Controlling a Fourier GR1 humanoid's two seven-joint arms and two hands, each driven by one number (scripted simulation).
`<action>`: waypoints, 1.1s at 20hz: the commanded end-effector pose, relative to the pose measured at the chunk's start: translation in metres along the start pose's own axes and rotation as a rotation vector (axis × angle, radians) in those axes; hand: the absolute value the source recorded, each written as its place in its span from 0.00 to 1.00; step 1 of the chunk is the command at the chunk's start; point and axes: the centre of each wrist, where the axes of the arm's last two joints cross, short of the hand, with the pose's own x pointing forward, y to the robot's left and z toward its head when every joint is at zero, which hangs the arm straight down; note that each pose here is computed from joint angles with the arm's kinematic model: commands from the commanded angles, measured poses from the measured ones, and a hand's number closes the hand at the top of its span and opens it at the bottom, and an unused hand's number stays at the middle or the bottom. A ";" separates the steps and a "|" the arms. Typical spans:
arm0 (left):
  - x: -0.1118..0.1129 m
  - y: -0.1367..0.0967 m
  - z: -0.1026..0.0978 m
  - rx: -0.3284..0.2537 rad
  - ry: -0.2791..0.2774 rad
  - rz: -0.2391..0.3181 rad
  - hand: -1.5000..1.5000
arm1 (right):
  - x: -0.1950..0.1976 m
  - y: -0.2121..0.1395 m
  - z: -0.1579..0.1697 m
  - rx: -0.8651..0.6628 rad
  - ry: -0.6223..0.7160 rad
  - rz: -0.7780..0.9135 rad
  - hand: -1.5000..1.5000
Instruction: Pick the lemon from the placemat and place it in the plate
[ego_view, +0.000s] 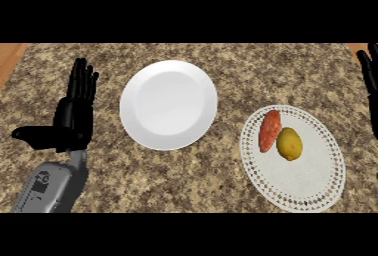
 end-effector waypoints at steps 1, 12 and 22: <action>-0.012 0.002 0.002 -0.007 0.048 -0.080 0.50 | -0.005 0.008 0.010 -0.105 0.037 -0.080 0.00; -0.052 0.110 0.079 -0.071 0.302 -0.484 0.50 | -0.061 0.014 0.080 -1.123 0.035 -0.012 0.00; -0.032 0.123 0.087 -0.073 0.272 -0.469 0.50 | -0.020 0.085 0.162 -0.926 0.118 0.033 0.00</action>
